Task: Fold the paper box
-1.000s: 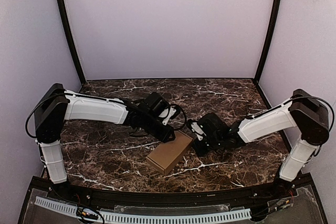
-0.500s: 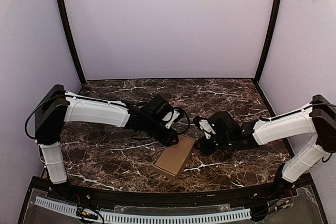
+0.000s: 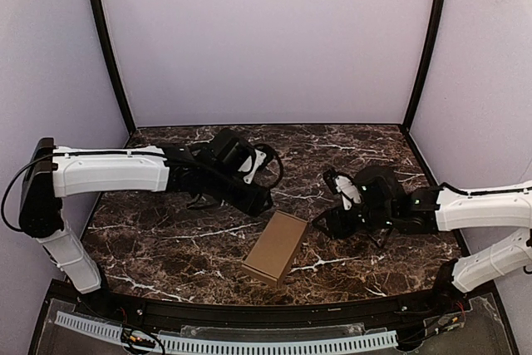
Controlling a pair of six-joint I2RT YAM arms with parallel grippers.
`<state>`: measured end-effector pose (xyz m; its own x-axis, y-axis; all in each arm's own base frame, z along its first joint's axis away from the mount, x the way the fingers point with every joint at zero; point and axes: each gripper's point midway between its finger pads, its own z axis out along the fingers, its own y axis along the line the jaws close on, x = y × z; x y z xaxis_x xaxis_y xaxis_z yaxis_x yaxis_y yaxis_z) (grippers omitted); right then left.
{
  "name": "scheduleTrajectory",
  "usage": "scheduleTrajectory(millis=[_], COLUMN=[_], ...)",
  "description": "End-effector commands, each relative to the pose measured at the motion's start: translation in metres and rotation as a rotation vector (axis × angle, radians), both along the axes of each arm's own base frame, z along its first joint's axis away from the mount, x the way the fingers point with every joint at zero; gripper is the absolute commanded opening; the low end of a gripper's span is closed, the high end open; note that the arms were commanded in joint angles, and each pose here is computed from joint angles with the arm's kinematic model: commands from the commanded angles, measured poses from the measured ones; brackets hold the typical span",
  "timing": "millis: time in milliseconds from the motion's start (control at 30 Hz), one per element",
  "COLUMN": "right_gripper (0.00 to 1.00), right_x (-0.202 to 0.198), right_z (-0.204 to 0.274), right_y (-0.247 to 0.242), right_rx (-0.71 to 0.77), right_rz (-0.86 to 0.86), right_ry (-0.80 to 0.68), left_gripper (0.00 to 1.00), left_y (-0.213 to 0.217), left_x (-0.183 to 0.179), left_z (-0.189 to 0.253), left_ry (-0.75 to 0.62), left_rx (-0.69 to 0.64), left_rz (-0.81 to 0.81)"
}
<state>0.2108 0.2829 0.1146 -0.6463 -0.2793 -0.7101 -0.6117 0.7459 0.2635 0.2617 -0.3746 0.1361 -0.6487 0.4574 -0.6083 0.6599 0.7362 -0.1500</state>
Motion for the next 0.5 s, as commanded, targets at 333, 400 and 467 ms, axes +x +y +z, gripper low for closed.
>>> scheduleTrajectory(millis=[333, 400, 467], right_gripper=[0.99, 0.99, 0.99], right_x=[0.017, 0.026, 0.036], right_z=[0.044, 0.05, 0.055], right_y=[-0.028, -0.032, -0.036], right_rx=[-0.069, -0.103, -0.108], right_rz=[-0.156, -0.181, -0.19], right_ry=[-0.056, -0.058, -0.047], left_gripper=[0.99, 0.99, 0.99], left_y=[0.115, 0.129, 0.145], left_x=[0.0, 0.003, 0.006], left_z=[0.059, 0.058, 0.057], left_ry=[-0.141, -0.118, -0.109], left_rx=[0.139, 0.166, 0.202], left_rz=[0.273, 0.309, 0.353])
